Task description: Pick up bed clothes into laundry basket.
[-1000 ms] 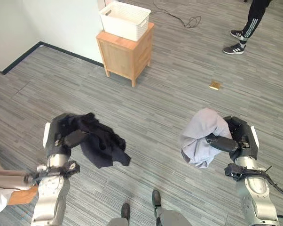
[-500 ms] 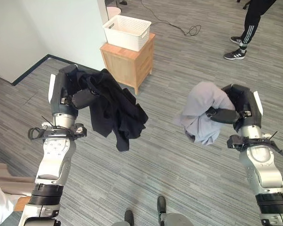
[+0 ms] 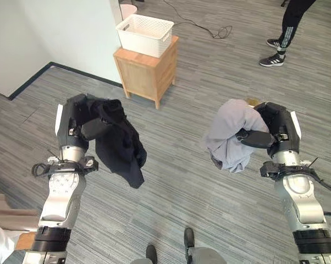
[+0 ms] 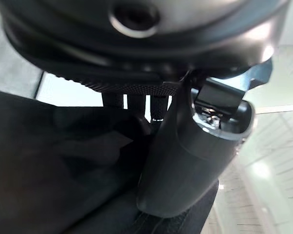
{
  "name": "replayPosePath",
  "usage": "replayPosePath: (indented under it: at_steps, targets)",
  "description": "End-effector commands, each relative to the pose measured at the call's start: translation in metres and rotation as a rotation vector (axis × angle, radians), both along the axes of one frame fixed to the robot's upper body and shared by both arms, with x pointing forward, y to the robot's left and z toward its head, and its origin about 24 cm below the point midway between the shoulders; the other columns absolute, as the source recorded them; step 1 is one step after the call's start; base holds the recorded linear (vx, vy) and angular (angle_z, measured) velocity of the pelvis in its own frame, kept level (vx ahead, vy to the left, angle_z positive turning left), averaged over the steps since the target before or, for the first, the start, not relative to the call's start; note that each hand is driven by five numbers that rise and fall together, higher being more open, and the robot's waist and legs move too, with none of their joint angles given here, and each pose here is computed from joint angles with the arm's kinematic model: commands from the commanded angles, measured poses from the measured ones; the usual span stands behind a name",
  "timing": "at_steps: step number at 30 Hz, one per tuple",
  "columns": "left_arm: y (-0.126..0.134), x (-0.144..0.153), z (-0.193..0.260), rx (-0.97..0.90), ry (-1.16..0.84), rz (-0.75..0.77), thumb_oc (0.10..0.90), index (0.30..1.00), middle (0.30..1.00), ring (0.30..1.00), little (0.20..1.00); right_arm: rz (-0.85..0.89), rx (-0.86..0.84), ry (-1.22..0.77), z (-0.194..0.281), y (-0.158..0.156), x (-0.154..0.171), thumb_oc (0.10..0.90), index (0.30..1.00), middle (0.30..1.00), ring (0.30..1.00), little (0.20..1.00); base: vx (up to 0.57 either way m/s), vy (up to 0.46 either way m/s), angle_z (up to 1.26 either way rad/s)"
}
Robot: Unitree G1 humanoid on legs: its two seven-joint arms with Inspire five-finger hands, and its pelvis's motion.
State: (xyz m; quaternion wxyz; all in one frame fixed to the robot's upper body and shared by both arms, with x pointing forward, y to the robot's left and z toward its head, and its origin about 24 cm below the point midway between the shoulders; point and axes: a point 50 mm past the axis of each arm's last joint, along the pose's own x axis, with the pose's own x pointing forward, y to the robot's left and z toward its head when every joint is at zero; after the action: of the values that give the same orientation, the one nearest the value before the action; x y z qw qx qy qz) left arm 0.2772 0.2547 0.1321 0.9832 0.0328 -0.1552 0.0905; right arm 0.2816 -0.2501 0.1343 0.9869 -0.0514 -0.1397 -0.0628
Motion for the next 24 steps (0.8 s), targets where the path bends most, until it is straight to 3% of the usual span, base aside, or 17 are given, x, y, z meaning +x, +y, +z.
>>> replayPosePath:
  at_steps: [1, 15, 20, 24]
  targets:
    - [0.015, -0.012, 0.065, 0.079, -0.324, 0.036, 0.400, 0.300, 0.300, 0.300, 0.300, 0.089, -0.048, -0.238, 0.038, 0.018, -0.011, 0.400, 0.300, 0.300, 0.300, 0.300, 0.20, 0.053, -0.53]
    - [0.005, -0.014, 0.075, 0.080, -0.387, -0.027, 0.400, 0.300, 0.300, 0.300, 0.300, 0.065, -0.048, -0.219, 0.032, 0.008, -0.021, 0.400, 0.300, 0.300, 0.300, 0.300, 0.42, -0.180, 0.10]
    - [0.001, -0.009, 0.066, -0.017, -0.364, -0.037, 0.400, 0.300, 0.300, 0.300, 0.300, 0.129, -0.035, -0.288, 0.056, 0.010, -0.008, 0.400, 0.300, 0.300, 0.300, 0.300, 0.51, -0.502, 0.20]
    - [0.005, -0.006, 0.066, -0.083, -0.382, 0.000, 0.400, 0.300, 0.300, 0.300, 0.300, 0.161, -0.149, -0.344, 0.087, 0.013, 0.000, 0.400, 0.300, 0.300, 0.300, 0.300, 0.42, -0.353, 0.01]
